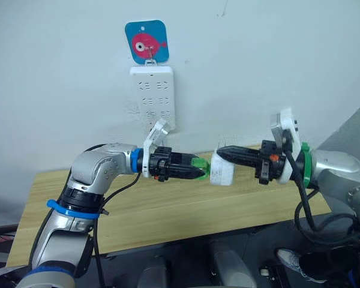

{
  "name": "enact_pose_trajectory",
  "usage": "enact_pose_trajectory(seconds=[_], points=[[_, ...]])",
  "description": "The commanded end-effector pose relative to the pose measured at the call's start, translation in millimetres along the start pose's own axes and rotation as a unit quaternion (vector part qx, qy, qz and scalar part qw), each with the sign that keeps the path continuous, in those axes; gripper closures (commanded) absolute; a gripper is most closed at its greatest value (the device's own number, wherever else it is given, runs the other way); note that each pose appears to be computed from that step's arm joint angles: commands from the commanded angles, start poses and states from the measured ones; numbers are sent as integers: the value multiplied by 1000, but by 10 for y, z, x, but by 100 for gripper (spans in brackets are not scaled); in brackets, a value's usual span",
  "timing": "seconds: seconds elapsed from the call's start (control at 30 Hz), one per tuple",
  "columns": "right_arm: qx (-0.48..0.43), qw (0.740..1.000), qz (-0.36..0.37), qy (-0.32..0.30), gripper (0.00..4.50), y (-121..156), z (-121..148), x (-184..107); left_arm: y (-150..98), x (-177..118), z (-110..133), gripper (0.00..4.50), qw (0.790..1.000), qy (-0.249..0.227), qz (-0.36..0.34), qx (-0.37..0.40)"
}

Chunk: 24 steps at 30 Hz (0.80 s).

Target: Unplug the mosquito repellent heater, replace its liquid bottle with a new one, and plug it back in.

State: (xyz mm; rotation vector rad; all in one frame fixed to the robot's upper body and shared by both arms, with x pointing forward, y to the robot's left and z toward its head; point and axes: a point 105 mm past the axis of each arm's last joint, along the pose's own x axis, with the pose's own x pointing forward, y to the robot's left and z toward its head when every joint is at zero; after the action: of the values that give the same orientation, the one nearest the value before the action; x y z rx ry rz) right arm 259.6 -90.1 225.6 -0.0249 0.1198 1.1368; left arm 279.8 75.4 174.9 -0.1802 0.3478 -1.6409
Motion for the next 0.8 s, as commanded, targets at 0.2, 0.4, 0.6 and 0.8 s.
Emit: enact_pose_trajectory(seconds=[0.2, 0.4, 0.6, 0.8], points=[[3, 999, -23, -31, 450, -137, 265, -98, -122, -17, 27, 215, 999, 9, -31, 21], [-39, 999, 19, 3, 450, 30, 160, -60, -162, -39, 55, 215, 999, 6, -47, 0], [-53, 997, 39, 27, 450, 113, 28, 13, -204, -47, 67, 215, 998, 9, -60, -10], [-47, 997, 46, 52, 450, 72, -109, 62, -284, -50, 87, 215, 996, 14, -83, -14]])
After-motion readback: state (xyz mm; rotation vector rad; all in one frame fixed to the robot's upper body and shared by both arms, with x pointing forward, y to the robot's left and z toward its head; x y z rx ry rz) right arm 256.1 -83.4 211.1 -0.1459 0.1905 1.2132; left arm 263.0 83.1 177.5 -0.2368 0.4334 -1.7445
